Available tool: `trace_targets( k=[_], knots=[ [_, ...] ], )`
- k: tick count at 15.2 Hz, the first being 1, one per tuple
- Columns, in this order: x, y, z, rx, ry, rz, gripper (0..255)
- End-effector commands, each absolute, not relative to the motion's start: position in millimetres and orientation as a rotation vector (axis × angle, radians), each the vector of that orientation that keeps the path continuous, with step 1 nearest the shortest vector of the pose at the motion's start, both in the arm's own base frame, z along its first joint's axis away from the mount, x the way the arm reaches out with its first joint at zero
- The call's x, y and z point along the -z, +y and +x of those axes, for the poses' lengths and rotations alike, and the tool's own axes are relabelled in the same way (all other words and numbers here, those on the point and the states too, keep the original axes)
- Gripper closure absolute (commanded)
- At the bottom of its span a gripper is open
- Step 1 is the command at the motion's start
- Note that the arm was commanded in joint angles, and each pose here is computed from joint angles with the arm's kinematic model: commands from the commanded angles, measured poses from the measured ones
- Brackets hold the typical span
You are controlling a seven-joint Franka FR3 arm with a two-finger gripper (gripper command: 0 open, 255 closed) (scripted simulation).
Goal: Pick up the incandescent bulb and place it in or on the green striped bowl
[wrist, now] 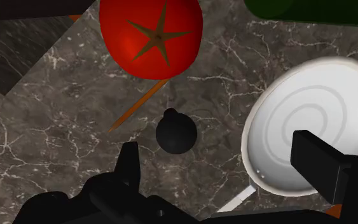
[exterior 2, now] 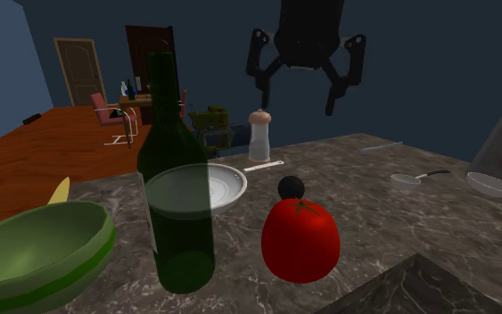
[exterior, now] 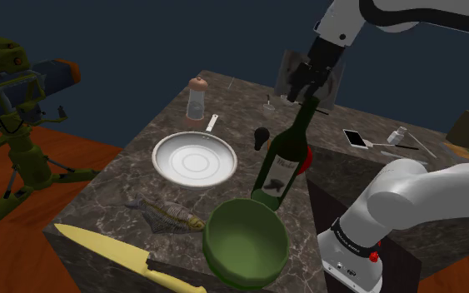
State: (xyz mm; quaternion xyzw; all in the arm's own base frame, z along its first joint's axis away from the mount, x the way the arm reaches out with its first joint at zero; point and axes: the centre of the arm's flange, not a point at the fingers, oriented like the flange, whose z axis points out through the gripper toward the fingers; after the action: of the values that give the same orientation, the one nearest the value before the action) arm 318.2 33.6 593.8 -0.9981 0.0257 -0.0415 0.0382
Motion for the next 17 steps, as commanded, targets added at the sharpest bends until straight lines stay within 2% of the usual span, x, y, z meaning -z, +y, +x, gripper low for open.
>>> trace_targets(
  k=[1,13,17],
  knots=[
    [-594,34,318,0.127,0.079,-3.061,0],
    [-453,59,430,-0.244,0.242,-3.215,0],
    [-434,58,430,-0.253,0.246,-3.218,0]
  ],
)
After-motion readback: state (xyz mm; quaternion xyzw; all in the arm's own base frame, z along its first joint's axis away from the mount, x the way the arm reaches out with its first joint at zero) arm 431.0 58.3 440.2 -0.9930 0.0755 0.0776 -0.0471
